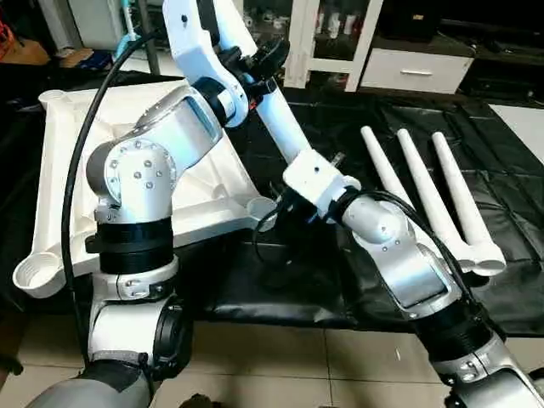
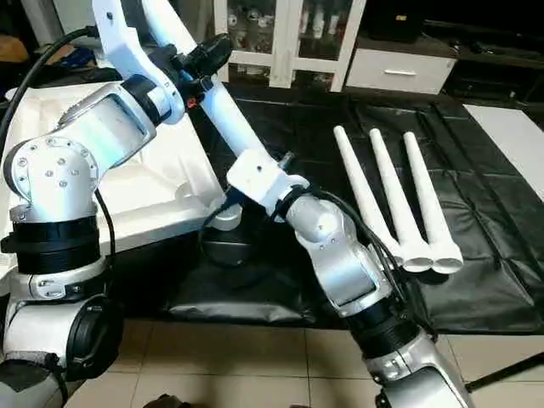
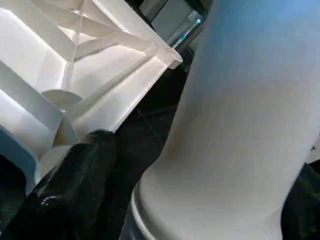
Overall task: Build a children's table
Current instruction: Pick table leg
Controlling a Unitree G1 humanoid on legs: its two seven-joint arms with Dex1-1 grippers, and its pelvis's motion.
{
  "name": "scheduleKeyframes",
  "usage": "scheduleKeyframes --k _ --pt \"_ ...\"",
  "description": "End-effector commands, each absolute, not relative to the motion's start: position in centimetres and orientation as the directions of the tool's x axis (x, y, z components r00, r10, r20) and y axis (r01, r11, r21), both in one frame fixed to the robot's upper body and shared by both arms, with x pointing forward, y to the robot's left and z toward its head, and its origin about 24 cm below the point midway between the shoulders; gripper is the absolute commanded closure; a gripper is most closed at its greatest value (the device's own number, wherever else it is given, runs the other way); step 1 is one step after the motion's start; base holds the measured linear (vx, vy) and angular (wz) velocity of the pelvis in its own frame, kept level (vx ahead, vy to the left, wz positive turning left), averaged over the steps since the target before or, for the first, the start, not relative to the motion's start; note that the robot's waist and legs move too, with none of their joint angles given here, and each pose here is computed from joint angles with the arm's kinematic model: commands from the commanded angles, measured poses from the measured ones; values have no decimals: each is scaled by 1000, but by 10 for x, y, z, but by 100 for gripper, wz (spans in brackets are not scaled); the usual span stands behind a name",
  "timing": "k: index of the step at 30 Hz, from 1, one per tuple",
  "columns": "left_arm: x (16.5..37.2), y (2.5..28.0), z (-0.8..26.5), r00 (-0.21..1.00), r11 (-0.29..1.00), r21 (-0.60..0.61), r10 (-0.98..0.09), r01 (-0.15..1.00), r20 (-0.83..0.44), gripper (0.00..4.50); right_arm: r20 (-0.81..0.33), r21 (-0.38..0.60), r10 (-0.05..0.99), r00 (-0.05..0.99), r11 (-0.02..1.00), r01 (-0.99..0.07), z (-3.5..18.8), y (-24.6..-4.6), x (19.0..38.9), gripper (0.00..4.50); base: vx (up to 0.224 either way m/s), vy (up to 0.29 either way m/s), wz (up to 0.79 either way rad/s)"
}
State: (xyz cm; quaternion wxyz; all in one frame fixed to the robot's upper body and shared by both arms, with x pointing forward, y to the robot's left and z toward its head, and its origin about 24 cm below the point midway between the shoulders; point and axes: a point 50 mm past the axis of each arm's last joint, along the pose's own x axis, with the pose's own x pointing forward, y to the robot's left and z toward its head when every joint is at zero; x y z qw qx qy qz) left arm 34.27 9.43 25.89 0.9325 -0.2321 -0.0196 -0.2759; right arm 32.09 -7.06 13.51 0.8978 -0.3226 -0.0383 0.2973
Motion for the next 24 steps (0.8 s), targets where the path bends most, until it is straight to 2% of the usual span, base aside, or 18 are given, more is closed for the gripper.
scheduleKeyframes --k 1,10,18,20,21,22,23,24 --pt "338 90 265 820 720 -401 -541 567 188 280 -135 -593 556 820 618 -516 136 -73 322 84 0 0 0" --pt "337 90 265 814 718 -393 -550 575 187 280 -147 -576 571 808 615 -539 134 -72 321 157 0 0 0" --pt "336 90 266 798 708 -376 -570 598 195 280 -143 -557 592 794 615 -558 136 -73 319 165 0 0 0" --pt "335 89 266 780 694 -366 -593 621 200 224 -137 -545 607 783 614 -571 137 -73 318 165 0 0 0" --pt "334 89 266 777 689 -367 -596 624 203 210 -137 -543 608 782 614 -573 138 -73 318 167 0 0 0" --pt "330 87 267 718 624 -368 -654 690 237 208 -123 -503 635 762 623 -600 140 -74 316 168 0 0 0" --pt "328 87 267 706 613 -363 -666 701 239 208 -119 -493 641 758 624 -606 141 -75 315 168 0 0 0" --pt "327 88 266 689 604 -343 -682 719 244 189 -112 -466 662 741 624 -627 142 -75 313 169 0 0 0"
